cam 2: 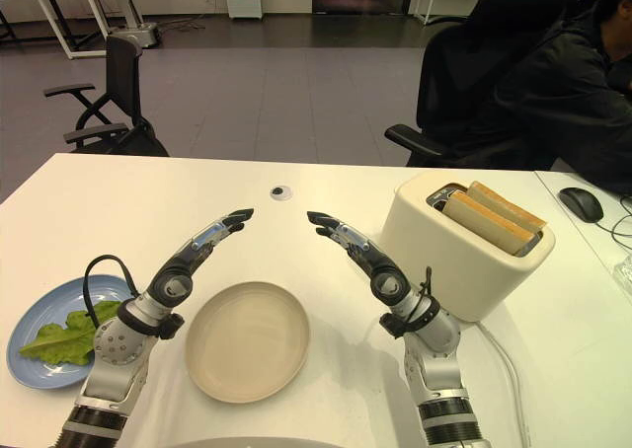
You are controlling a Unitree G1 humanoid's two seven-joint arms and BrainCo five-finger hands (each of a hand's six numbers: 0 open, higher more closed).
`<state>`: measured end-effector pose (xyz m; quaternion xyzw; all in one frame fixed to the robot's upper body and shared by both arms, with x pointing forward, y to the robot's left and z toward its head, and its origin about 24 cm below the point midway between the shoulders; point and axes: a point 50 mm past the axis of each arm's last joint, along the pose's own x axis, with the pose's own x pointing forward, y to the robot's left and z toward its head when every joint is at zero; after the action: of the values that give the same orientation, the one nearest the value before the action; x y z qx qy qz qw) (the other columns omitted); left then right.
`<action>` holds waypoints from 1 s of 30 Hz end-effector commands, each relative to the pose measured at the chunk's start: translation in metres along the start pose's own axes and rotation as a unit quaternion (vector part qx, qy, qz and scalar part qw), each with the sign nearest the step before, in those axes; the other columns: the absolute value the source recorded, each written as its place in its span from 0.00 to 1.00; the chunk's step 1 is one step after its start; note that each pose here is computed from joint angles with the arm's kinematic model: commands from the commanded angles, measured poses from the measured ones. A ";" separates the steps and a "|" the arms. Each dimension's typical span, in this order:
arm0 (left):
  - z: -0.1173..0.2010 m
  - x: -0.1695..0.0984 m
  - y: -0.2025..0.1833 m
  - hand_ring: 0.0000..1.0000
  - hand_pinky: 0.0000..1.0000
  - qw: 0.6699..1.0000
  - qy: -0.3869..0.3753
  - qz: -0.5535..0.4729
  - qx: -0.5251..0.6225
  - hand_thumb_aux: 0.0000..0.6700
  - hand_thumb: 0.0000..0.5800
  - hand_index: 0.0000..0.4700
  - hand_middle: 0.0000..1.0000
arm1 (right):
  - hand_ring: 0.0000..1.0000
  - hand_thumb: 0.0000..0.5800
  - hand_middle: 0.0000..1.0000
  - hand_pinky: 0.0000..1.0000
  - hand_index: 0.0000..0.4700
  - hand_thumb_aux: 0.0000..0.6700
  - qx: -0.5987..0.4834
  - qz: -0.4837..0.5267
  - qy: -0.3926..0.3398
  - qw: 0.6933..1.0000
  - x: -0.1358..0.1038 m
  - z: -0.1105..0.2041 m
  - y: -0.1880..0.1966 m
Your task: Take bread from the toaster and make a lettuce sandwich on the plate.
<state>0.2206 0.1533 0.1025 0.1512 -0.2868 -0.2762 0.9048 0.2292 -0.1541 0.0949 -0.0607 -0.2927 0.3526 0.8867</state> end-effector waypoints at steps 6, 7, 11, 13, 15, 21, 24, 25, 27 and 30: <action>-0.002 -0.002 -0.002 0.00 0.00 1.000 0.009 -0.004 -0.001 0.00 0.00 0.00 0.00 | 0.00 0.00 0.00 0.00 0.00 0.00 -0.004 0.001 0.002 1.000 -0.002 0.001 -0.002; -0.002 -0.002 -0.002 0.00 0.00 1.000 0.009 -0.004 -0.001 0.00 0.00 0.00 0.00 | 0.00 0.00 0.00 0.00 0.00 0.00 -0.004 0.001 0.002 1.000 -0.002 0.001 -0.002; -0.002 -0.002 -0.002 0.00 0.00 1.000 0.008 -0.005 -0.002 0.00 0.00 0.00 0.00 | 0.00 0.00 0.00 0.00 0.00 0.00 -0.005 0.002 0.006 1.000 -0.002 -0.001 -0.002; -0.002 -0.001 -0.003 0.00 0.00 1.000 0.007 -0.006 -0.003 0.00 0.00 0.00 0.00 | 0.00 0.00 0.00 0.00 0.00 0.00 -0.038 0.002 -0.001 0.999 -0.003 0.007 -0.007; -0.002 -0.001 -0.004 0.00 0.00 1.000 0.007 -0.008 -0.006 0.00 0.00 0.00 0.00 | 0.00 0.00 0.00 0.00 0.00 0.00 -0.072 -0.052 -0.066 0.994 -0.003 0.041 -0.033; -0.006 0.000 -0.007 0.00 0.00 1.000 0.012 -0.012 -0.011 0.00 0.00 0.00 0.00 | 0.00 0.00 0.00 0.00 0.00 0.00 -0.368 -0.201 0.112 0.901 -0.037 0.106 -0.146; -0.006 0.003 -0.010 0.00 0.00 1.000 0.010 -0.016 -0.012 0.00 0.00 0.00 0.00 | 0.00 0.00 0.00 0.00 0.00 0.00 -0.418 -0.218 0.291 0.833 -0.070 0.087 -0.185; -0.006 0.004 -0.010 0.00 0.00 1.000 0.009 -0.017 -0.012 0.00 0.00 0.00 0.00 | 0.00 0.00 0.00 0.00 0.00 0.00 -0.429 -0.229 0.330 0.809 -0.082 0.083 -0.195; -0.006 0.005 -0.011 0.00 0.00 1.000 0.008 -0.020 -0.013 0.00 0.00 0.00 0.00 | 0.00 0.00 0.00 0.00 0.00 0.00 -0.435 -0.238 0.386 0.778 -0.101 0.074 -0.206; -0.006 0.006 -0.012 0.00 0.00 1.000 0.007 -0.022 -0.014 0.00 0.00 0.00 0.00 | 0.00 0.04 0.00 0.00 0.02 0.02 -0.432 -0.217 0.424 0.766 -0.114 0.062 -0.207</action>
<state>0.2216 0.1431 0.0962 0.1396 -0.2792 -0.2903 0.9046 0.2476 -0.3875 0.1607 -0.4985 -0.0308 -0.0904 0.8616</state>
